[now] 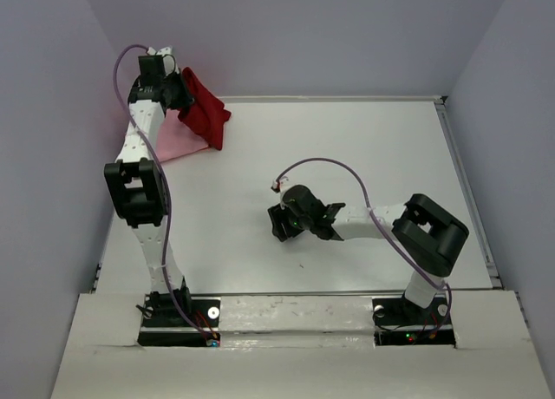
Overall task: Fold and stack the t-shirts
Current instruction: Place the square-folded T-shirt at the corner of the board.
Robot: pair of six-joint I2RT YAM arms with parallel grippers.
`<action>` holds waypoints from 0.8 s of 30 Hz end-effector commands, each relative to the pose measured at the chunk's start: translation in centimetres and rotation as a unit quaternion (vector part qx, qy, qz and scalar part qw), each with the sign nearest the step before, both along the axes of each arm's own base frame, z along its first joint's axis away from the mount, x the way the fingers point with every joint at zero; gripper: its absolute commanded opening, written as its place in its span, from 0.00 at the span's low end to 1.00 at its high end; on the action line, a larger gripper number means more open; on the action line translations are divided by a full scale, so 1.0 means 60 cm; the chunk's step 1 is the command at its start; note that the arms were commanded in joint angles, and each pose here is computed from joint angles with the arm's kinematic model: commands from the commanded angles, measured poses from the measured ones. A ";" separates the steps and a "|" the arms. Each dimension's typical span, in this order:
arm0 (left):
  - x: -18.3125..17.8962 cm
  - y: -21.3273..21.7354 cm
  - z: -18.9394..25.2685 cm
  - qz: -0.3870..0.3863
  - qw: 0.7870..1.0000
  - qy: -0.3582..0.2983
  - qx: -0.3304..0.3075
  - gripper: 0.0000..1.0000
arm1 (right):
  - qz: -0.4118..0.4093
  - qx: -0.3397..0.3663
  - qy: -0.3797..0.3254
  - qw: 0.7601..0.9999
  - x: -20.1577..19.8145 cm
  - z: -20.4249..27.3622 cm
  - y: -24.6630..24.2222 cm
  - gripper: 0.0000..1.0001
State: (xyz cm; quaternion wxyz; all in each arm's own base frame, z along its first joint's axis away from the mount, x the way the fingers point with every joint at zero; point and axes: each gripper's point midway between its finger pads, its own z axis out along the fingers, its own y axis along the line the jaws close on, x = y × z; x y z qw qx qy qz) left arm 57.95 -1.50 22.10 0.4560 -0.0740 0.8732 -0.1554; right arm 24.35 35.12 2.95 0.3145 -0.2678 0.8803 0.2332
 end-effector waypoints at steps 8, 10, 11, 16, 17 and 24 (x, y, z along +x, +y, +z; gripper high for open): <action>-0.047 0.125 0.078 0.076 0.995 -0.063 -0.002 0.00 | 0.026 -0.030 0.029 0.999 -0.028 -0.031 0.007 0.61; -0.052 0.139 0.073 0.085 0.994 -0.062 -0.007 0.00 | 0.026 -0.032 0.029 0.999 -0.027 -0.030 0.007 0.61; -0.054 0.147 0.071 0.090 0.994 -0.061 -0.007 0.00 | 0.026 -0.031 0.028 0.999 -0.026 -0.028 0.007 0.61; -0.054 0.181 0.035 0.113 0.993 -0.043 -0.002 0.00 | 0.026 -0.029 0.025 0.999 -0.024 -0.024 0.008 0.61; -0.054 0.186 0.029 0.116 0.992 -0.040 -0.002 0.00 | 0.026 -0.028 0.023 0.999 -0.024 -0.022 0.009 0.61; -0.052 0.232 -0.019 0.158 0.987 -0.017 0.020 0.00 | 0.025 -0.033 0.022 0.999 -0.026 -0.025 0.002 0.61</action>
